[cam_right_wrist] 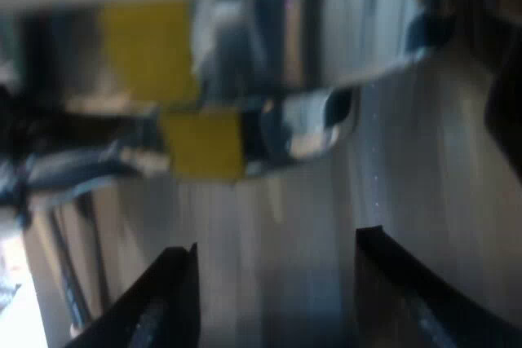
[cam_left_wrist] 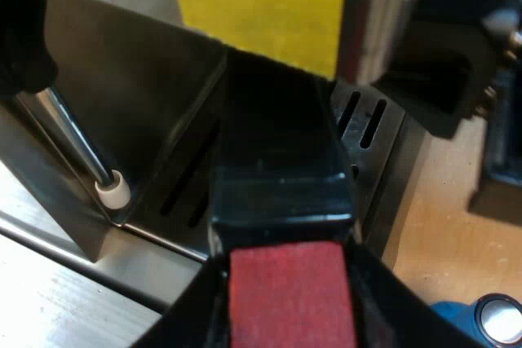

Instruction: Put the handle in the coffee machine

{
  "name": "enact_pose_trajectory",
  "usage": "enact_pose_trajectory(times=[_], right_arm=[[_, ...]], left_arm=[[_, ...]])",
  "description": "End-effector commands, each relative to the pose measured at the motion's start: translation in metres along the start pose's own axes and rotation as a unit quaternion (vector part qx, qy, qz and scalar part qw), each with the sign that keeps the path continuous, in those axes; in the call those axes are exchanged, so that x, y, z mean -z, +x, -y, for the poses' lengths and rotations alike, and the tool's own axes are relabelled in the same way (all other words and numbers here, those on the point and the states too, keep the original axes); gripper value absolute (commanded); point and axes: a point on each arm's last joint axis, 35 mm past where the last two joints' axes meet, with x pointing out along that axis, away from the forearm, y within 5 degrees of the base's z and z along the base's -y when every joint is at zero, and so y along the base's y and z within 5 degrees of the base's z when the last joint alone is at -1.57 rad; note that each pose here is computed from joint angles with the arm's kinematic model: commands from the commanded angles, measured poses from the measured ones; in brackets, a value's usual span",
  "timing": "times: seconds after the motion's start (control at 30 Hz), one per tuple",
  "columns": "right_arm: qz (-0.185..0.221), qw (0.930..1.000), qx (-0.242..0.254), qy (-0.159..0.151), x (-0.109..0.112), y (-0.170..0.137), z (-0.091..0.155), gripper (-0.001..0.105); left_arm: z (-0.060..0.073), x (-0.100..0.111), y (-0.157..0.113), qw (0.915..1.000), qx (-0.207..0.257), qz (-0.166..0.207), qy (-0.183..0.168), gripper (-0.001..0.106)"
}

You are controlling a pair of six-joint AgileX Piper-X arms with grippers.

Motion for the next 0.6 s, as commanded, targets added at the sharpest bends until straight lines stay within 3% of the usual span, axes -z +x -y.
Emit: enact_pose_trajectory(times=[0.03, 0.2, 0.6], right_arm=[[0.014, 0.9998, -0.009, 0.007, -0.007, 0.010, 0.004, 0.046], [0.027, 0.9995, -0.014, -0.006, -0.018, 0.019, 0.004, 0.046], [0.047, 0.9988, -0.006, 0.014, -0.029, 0.022, 0.005, 0.046]], left_arm=[[0.007, -0.009, -0.008, 0.9978, 0.035, 0.050, 0.026, 0.000], [0.007, -0.009, -0.008, 0.9978, 0.035, 0.050, 0.026, 0.000], [0.005, -0.019, -0.013, 0.9975, 0.028, 0.053, 0.037, 0.000]])
